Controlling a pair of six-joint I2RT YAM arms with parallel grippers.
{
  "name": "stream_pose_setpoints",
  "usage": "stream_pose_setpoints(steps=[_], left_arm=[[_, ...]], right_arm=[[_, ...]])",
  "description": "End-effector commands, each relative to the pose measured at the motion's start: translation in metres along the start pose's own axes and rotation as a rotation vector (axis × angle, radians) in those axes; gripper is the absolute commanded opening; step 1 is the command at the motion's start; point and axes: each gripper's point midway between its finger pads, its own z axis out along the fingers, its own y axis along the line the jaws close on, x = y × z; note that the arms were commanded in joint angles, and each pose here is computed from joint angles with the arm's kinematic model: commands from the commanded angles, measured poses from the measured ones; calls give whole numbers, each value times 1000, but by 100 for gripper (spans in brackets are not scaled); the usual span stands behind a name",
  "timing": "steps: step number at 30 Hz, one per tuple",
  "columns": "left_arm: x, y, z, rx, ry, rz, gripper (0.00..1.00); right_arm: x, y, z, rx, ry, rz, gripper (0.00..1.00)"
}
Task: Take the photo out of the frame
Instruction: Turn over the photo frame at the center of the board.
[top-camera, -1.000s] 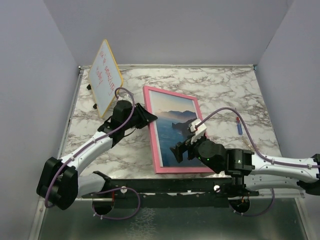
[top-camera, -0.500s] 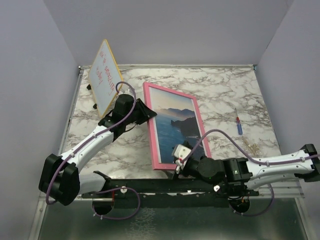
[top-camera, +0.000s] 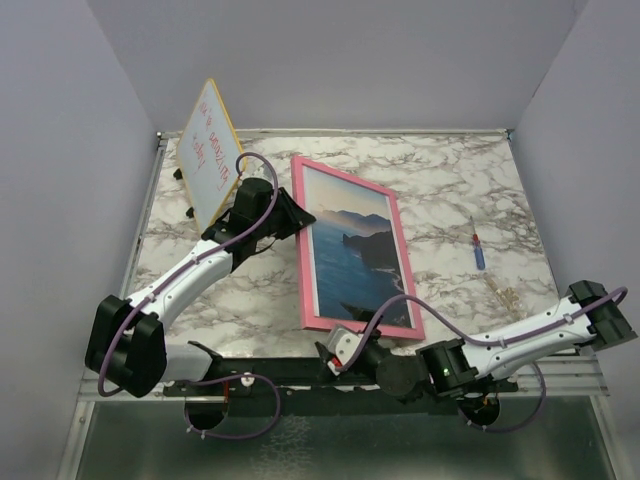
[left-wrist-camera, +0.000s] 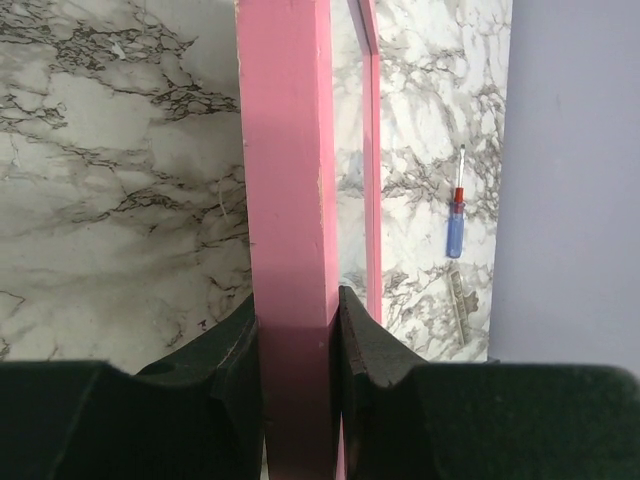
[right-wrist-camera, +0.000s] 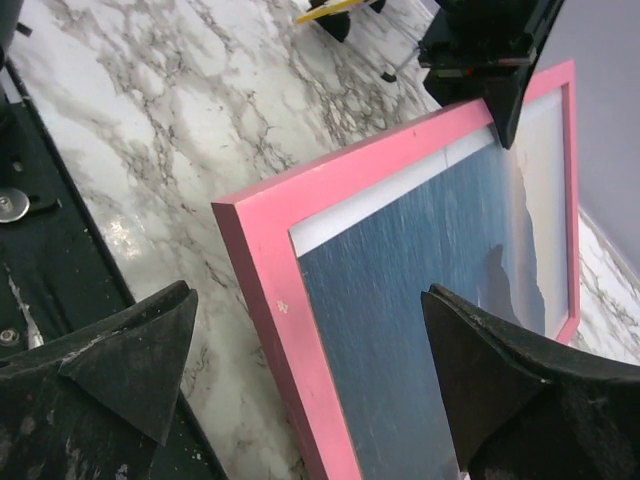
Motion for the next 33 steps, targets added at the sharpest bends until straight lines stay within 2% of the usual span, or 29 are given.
stream_pose_setpoints(steps=[1,6,11,16,19,21,24,27,33], left_arm=[[-30,-2,-7,-35,-115,99,0],[-28,1,-10,-41,-116,93,0],[-27,1,-9,-40,-108,95,0],[-26,-1,-9,-39,-101,97,0],[-26,1,-10,-40,-104,89,0],[-22,4,-9,-45,-94,83,0],[-19,4,-10,-31,-95,70,0],[-20,2,-12,-25,-96,66,0],[-17,4,-14,-29,-92,52,0]], right_arm=[[-6,-16,-2,127,-50,89,96],[14,-5,5,149,18,20,92],[19,4,9,116,19,7,88],[24,6,7,99,12,2,90],[41,4,7,130,53,-61,96],[52,1,5,147,90,-108,97],[49,-2,4,156,82,-93,90],[44,-4,5,171,38,-65,79],[54,3,13,206,57,-130,78]])
